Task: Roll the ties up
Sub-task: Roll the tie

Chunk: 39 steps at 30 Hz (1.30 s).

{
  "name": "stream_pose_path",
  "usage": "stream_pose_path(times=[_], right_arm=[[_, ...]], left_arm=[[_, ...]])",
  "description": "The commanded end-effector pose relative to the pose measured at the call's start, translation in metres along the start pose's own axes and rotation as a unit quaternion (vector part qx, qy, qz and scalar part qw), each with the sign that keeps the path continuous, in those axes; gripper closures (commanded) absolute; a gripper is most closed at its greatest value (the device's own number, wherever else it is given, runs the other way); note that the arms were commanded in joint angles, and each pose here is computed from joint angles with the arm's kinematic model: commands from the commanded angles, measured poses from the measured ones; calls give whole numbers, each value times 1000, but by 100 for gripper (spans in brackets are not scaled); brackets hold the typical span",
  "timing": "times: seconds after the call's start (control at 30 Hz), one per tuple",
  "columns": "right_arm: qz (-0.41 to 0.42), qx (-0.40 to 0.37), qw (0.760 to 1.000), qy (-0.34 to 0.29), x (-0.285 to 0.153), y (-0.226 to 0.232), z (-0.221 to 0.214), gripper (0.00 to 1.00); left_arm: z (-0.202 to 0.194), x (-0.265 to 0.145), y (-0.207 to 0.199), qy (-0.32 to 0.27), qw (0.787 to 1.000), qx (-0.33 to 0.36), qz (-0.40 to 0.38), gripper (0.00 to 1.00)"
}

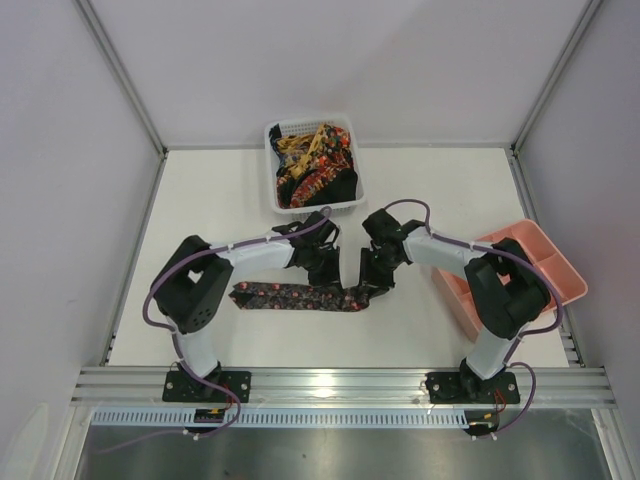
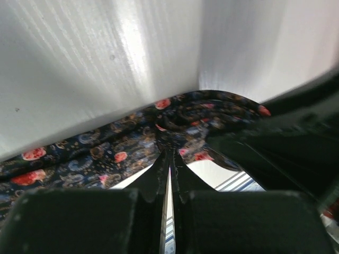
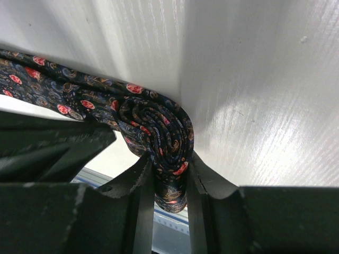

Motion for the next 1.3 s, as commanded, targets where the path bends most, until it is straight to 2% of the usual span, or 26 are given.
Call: stream_pose_path(times=[0.0,0.17,0.43,0.8,0.87,0.97,1.0,1.07,1.27], right_arm=[[-6,-15,1000,-15,-15,5,-3,83],[23,-37,999,-10,-20,18,-5,79],[34,-59,998,12,-15,32,-1,62],[46,-72,996,21,-6,49,13,59],[46,-74,996,18,-5,53,16,61],[19,-67,997,33,6,53,16,71],[13,-68,997,36,8,55,17,83],[-4,-66,997,39,14,58,18,94],[-30,-72,996,42,22,62,18,92]], left_arm=[[5,2,-11,3,1000,-6,-20,94],[7,8,-9,2,1000,-7,-11,94],[10,10,-9,-1,1000,-3,-3,94],[8,4,0,-9,999,7,36,98],[8,2,2,-8,999,12,51,99],[8,-1,5,-15,997,22,69,99],[9,-2,6,-21,997,23,75,99],[9,-3,7,-22,996,25,78,99],[9,-3,8,-20,996,28,85,100]])
Point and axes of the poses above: each gripper's point midway between its finger pads, its own x axis out along the fingers, its own y axis along the line the jaws close on, z = x × y, the point moved 9 cm from there along -x, back along the fingers, and after that the axes turned 11 degrees about -x, right-handed, at the moved point
